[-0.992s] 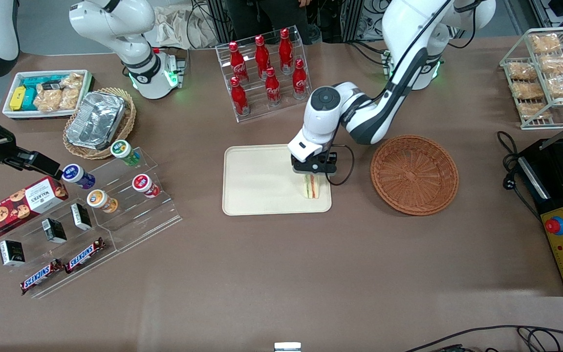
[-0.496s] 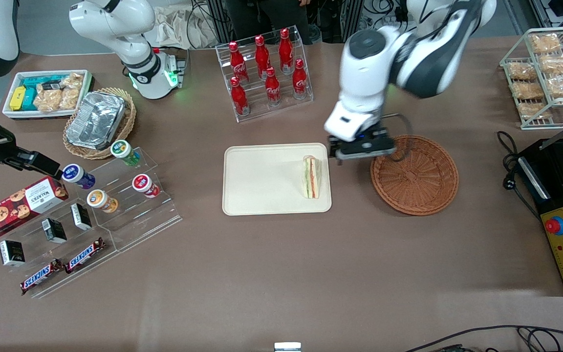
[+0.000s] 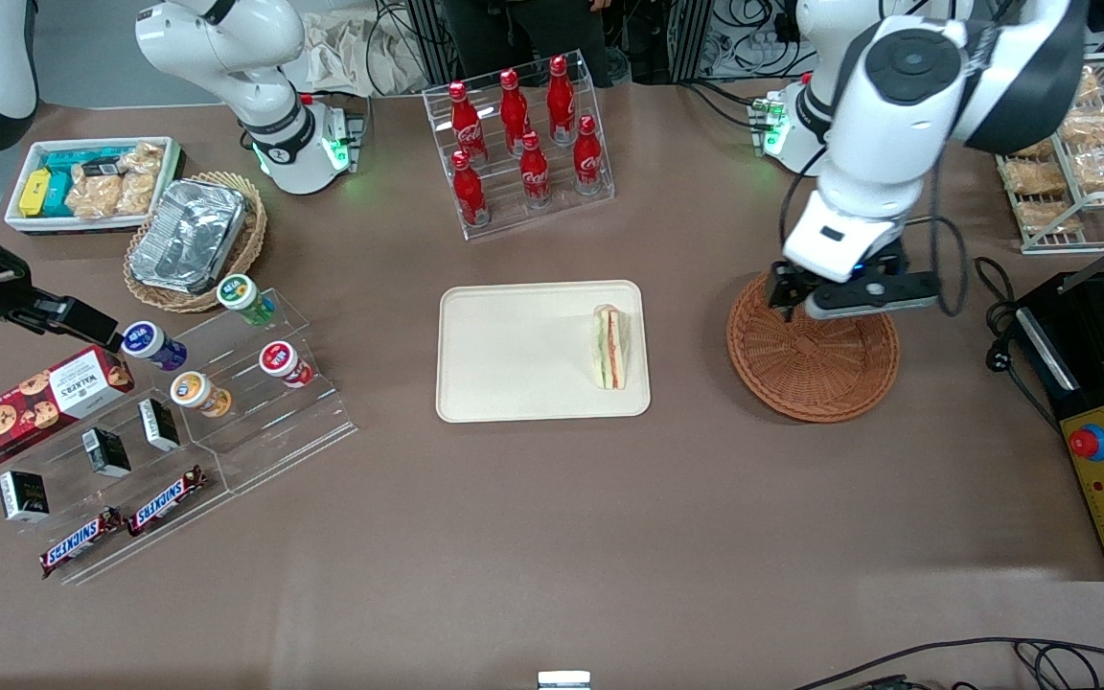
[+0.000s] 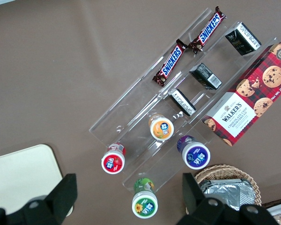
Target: Place sandwich from basket to tray
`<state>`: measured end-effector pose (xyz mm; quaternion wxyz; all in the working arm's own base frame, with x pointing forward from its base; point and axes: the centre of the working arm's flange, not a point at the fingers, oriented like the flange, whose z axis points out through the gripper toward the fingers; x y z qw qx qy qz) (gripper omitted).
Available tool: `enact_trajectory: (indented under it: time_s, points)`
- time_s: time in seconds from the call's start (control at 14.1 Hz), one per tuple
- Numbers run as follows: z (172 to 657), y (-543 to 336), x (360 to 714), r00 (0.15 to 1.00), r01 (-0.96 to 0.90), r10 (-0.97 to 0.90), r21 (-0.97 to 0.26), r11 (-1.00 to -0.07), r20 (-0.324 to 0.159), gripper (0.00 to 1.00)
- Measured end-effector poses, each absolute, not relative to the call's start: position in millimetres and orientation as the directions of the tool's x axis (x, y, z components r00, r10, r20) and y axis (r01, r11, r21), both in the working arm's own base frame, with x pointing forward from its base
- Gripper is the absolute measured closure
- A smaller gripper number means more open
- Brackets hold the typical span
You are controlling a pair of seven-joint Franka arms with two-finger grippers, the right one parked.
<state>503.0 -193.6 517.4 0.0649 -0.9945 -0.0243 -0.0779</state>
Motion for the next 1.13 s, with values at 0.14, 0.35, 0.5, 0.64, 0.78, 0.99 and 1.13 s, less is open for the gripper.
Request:
enact_trajectory:
  time_s: [0.14,0.35,0.5,0.64,0.78,0.99,1.13]
  points:
    - [530,-159,507,0.989,0.052,0.035,-0.114,-0.992,0.146,0.0]
    - [550,-97,507,0.993,0.019,0.013,-0.049,-0.999,0.114,0.0]
    - [558,-69,504,0.994,0.033,0.03,-0.025,-0.999,0.108,0.0]
    - [562,-62,504,0.993,0.039,0.039,0.003,-0.999,0.11,0.0]
    - [569,-64,509,0.992,0.036,0.037,0.01,-0.999,0.122,0.0]
    - [580,-66,526,0.995,0.028,0.029,0.013,-1.0,0.091,0.0]
    - [583,-67,544,0.997,0.011,0.012,0.016,-1.0,0.081,0.0]
